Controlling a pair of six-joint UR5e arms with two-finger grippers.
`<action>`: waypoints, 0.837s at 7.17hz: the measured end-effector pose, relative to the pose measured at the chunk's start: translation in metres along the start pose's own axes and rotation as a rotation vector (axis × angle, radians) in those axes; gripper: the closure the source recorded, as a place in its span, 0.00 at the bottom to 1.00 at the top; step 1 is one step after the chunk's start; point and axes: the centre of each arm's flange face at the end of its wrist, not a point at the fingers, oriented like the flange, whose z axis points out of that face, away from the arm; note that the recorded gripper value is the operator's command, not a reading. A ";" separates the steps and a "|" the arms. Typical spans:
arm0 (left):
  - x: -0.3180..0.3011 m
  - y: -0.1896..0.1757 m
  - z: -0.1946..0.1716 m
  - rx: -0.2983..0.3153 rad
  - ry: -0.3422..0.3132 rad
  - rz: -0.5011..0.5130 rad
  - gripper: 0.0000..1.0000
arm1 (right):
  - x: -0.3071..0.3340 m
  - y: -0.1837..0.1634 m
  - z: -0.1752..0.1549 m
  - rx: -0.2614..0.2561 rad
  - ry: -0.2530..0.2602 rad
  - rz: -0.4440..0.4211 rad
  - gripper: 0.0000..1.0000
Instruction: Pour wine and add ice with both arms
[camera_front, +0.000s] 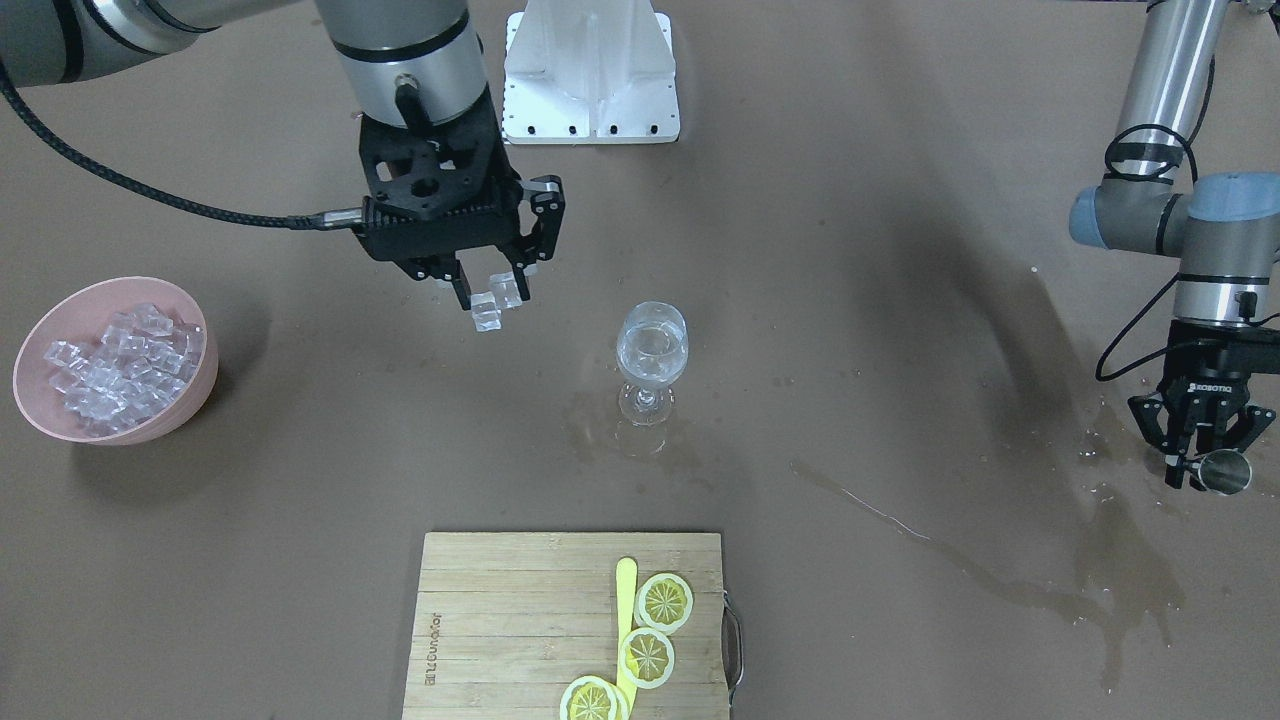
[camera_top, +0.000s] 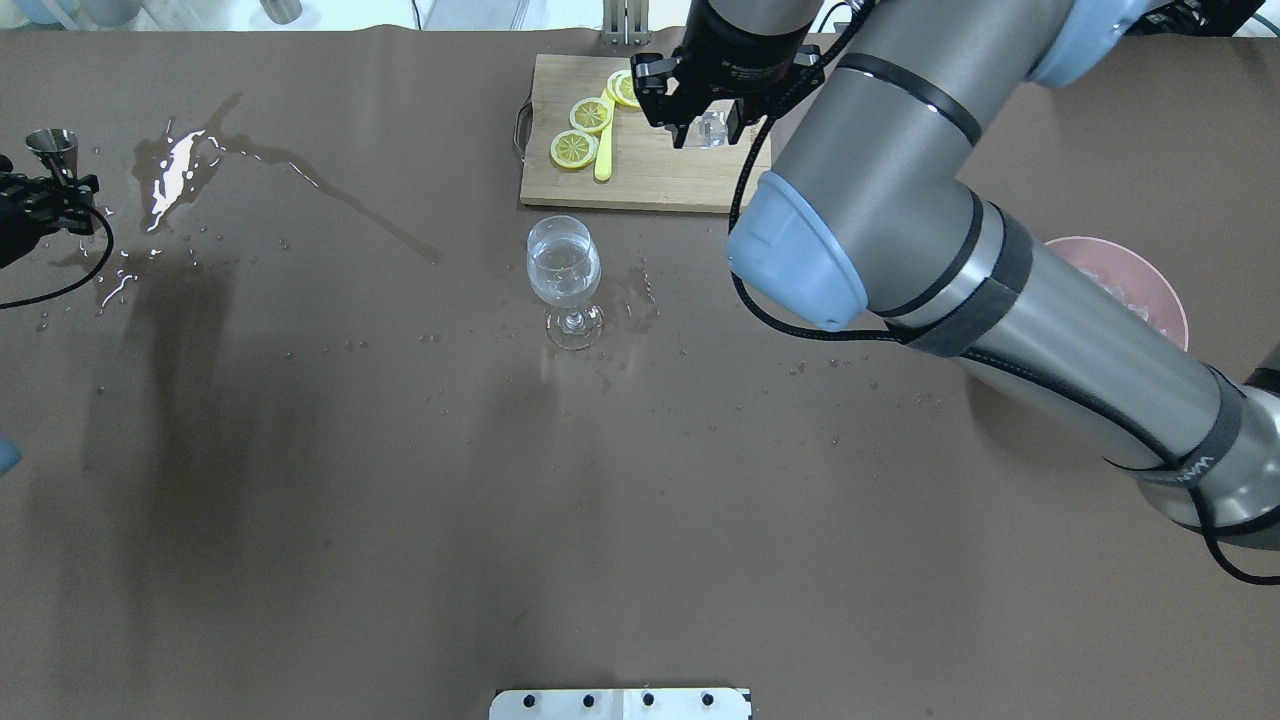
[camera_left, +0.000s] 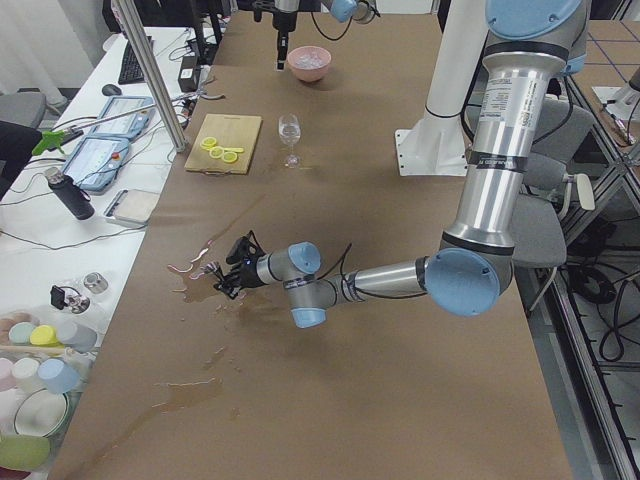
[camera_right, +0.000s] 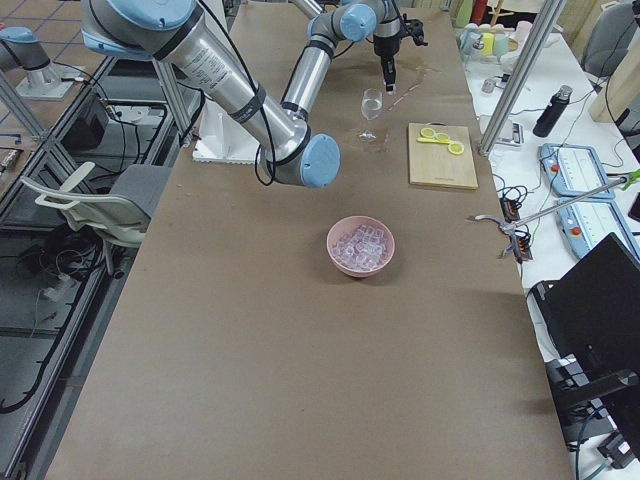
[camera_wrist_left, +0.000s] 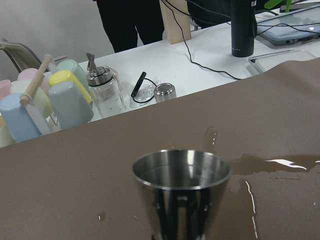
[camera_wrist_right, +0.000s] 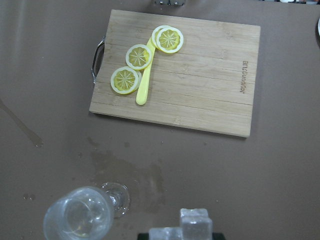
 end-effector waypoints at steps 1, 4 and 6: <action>-0.007 0.007 -0.003 0.020 -0.008 0.000 1.00 | -0.017 -0.013 0.008 -0.001 -0.006 -0.004 1.00; -0.014 0.016 -0.005 0.055 -0.019 -0.007 1.00 | -0.057 -0.041 0.037 -0.015 -0.011 -0.016 1.00; -0.011 0.021 -0.004 0.047 -0.016 -0.006 1.00 | -0.080 -0.033 0.051 -0.034 -0.021 -0.028 1.00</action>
